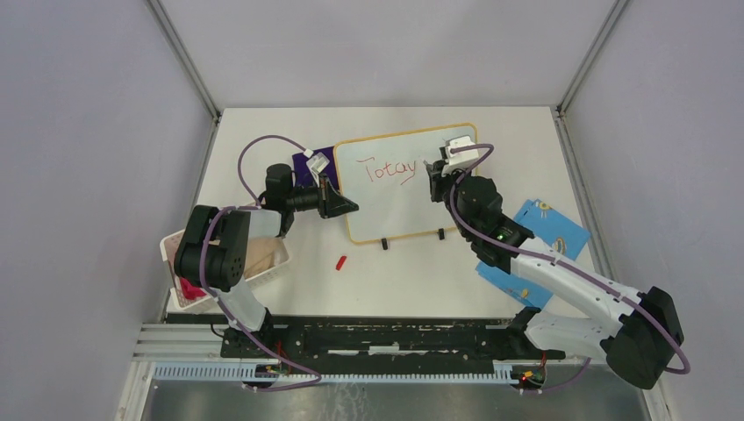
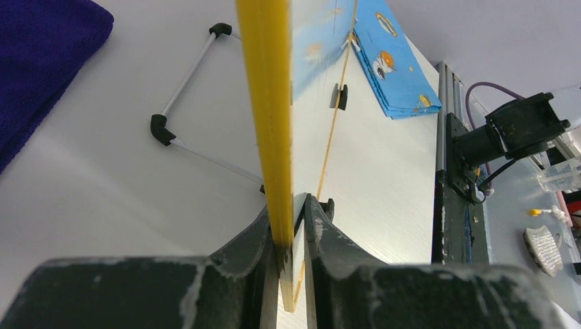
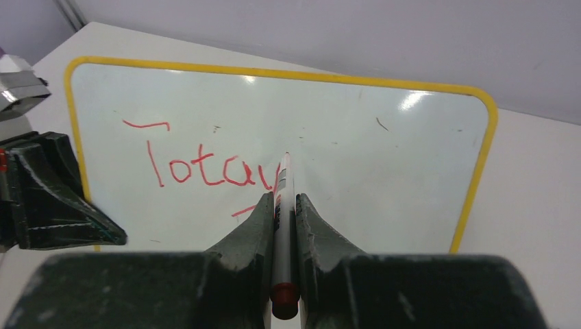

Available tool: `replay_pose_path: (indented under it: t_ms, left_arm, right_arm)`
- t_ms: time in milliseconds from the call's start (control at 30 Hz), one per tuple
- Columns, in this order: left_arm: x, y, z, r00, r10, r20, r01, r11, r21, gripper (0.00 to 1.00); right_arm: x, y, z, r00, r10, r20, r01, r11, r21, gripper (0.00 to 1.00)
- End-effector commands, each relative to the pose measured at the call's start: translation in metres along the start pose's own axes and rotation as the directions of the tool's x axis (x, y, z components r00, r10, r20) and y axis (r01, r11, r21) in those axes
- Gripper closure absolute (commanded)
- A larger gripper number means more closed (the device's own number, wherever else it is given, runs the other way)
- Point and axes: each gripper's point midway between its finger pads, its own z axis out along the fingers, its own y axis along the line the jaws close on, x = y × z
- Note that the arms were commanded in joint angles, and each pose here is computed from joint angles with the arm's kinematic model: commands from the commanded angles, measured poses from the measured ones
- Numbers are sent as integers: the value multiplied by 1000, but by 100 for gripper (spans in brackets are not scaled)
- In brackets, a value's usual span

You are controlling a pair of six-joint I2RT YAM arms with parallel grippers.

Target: Write a sentence on the whiteboard

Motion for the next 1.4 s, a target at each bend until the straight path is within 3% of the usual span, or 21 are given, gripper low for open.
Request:
replay_pose_path:
  t_ms: [0, 1367]
  left_arm:
    - [1, 20, 1, 997, 77, -9, -78, 993, -93, 98]
    - [4, 20, 3, 997, 80, -21, -81, 992, -93, 98]
  right_arm:
    - [0, -18, -2, 999, 34, 28, -35, 997, 64, 100]
    - [-12, -18, 17, 994, 76, 79, -80, 996, 39, 100]
